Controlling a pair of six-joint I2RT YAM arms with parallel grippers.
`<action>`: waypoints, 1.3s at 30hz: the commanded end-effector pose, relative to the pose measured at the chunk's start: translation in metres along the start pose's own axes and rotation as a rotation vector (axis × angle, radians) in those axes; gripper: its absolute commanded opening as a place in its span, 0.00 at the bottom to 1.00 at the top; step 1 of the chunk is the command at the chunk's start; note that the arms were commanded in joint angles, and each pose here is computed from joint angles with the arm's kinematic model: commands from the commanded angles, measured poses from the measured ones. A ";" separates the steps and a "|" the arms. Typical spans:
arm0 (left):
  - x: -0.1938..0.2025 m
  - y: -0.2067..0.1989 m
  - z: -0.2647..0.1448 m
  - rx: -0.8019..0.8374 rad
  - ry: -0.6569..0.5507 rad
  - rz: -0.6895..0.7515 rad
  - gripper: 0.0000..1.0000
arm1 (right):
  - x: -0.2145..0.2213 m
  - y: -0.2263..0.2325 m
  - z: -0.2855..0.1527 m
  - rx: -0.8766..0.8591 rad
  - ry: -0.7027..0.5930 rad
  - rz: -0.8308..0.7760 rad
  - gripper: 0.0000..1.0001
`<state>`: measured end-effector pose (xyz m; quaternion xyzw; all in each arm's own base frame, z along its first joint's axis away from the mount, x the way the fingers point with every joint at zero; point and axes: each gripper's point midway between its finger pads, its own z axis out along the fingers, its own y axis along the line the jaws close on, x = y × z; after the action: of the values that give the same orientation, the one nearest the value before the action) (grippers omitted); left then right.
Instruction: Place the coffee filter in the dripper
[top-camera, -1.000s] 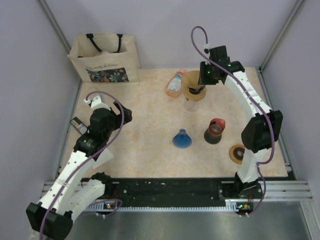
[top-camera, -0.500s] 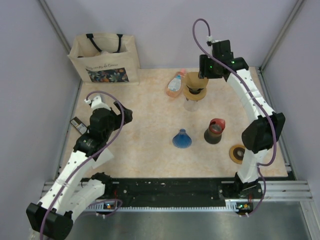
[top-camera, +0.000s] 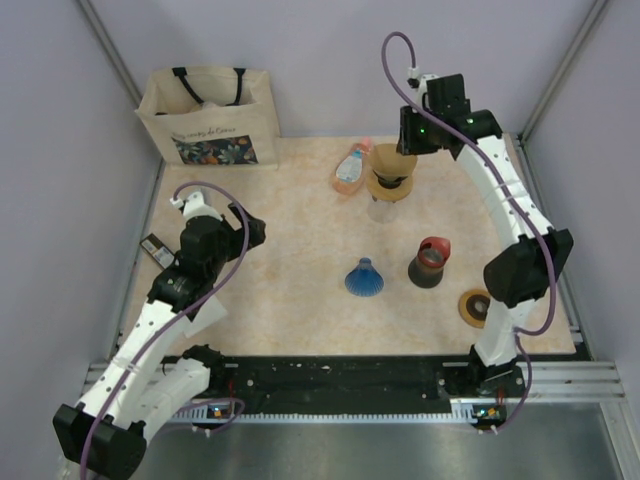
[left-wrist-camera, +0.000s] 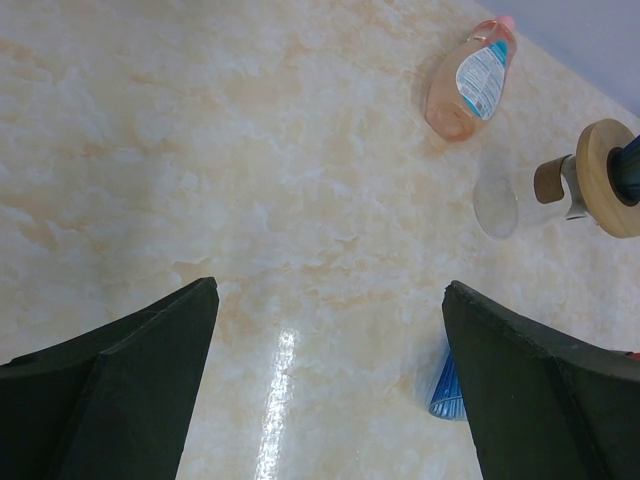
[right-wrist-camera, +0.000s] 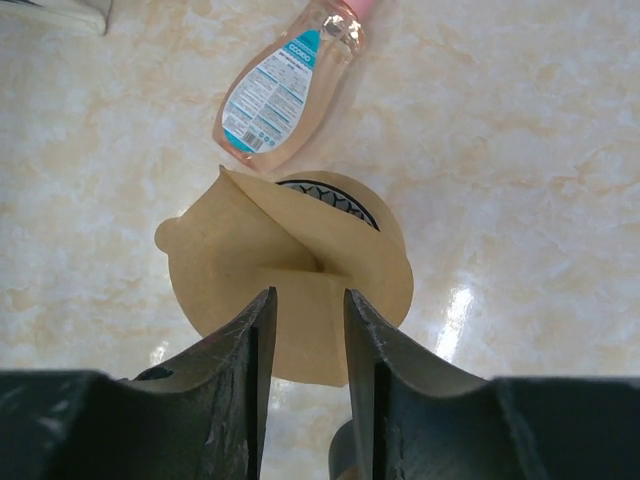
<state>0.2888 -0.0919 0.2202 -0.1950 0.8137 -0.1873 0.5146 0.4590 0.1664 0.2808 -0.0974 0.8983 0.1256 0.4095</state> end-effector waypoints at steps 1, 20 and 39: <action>-0.003 -0.002 0.002 0.012 -0.014 -0.008 0.99 | -0.007 0.011 0.006 -0.009 0.011 -0.053 0.31; -0.002 0.008 0.001 -0.021 -0.019 0.003 0.99 | 0.048 0.016 0.071 0.034 0.214 -0.113 0.14; -0.006 0.015 -0.002 -0.048 -0.029 0.013 0.99 | 0.074 0.017 0.092 0.010 0.308 -0.153 0.14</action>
<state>0.2882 -0.0827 0.2116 -0.2034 0.8183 -0.1694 0.5102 0.4692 0.1935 0.1667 -0.1641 0.9456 0.0686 0.2724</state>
